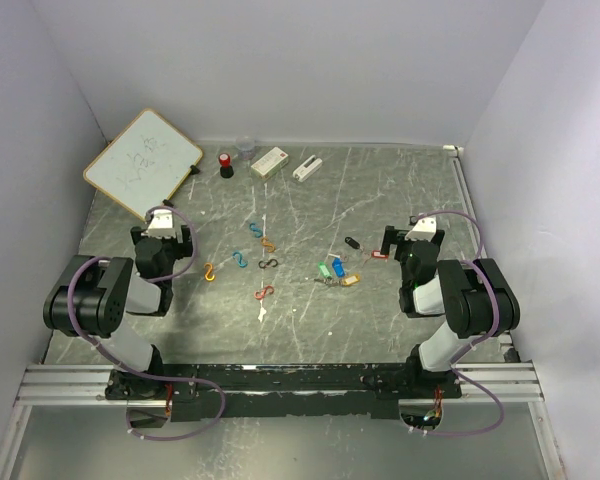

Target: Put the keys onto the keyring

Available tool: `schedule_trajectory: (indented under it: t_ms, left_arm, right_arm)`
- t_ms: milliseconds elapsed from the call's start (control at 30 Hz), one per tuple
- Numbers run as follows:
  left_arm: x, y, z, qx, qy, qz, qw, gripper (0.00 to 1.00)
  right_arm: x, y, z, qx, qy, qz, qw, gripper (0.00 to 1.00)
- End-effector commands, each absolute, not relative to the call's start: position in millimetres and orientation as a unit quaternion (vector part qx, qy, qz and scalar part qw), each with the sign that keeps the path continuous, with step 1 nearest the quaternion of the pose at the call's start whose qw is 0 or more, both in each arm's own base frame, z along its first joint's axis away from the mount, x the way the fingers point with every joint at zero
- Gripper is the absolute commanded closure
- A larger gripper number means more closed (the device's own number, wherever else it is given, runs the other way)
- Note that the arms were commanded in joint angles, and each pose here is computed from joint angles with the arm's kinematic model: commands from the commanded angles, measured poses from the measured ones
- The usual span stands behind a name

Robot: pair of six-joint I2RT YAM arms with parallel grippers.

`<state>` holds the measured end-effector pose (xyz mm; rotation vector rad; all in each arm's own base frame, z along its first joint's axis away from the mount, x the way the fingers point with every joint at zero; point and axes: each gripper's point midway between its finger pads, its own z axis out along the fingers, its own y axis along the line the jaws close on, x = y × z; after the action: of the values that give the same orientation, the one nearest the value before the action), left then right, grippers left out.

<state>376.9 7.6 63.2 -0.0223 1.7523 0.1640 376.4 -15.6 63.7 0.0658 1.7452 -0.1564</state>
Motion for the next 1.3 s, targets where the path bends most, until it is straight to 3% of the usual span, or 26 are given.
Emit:
schedule_trajectory:
  t_ms: [0, 367, 500, 633, 733, 933, 1100, 1267]
  left_arm:
    - [385, 3, 70, -0.005, 0.76, 0.045, 0.648, 0.01]
    - [386, 6, 73, -0.011, 0.758, 0.053, 0.649, 0.0]
    - [394, 6, 91, -0.013, 0.777, 0.063, 0.627, 0.01]
    - [391, -3, 131, -0.011, 0.741, 0.06, 0.669, 0.01]
    - [392, -1, 166, -0.069, 0.723, 0.035, 0.687, 0.0]
    - [415, -14, 195, -0.184, 0.761, -0.048, 0.62, 0.0]
    - [423, -53, 212, -0.148, 0.771, -0.144, 0.602, 0.01]
    - [422, -61, 222, -0.139, 0.767, -0.164, 0.604, 0.01]
  right_arm:
    - [377, -17, 72, 0.034, 0.756, -0.068, 0.65, 0.0]
    - [376, -19, 74, 0.034, 0.753, -0.071, 0.653, 0.0]
    - [384, -20, 87, 0.04, 0.775, -0.087, 0.624, 0.0]
    - [400, -16, 123, 0.051, 0.761, -0.087, 0.641, 0.0]
    - [409, -7, 140, 0.064, 0.768, -0.072, 0.633, 0.0]
    - [426, 26, 165, 0.035, 0.804, -0.018, 0.593, 0.0]
    - [425, 49, 187, 0.027, 0.794, 0.051, 0.605, 0.0]
    - [425, 60, 194, 0.015, 0.813, 0.069, 0.578, 0.0]
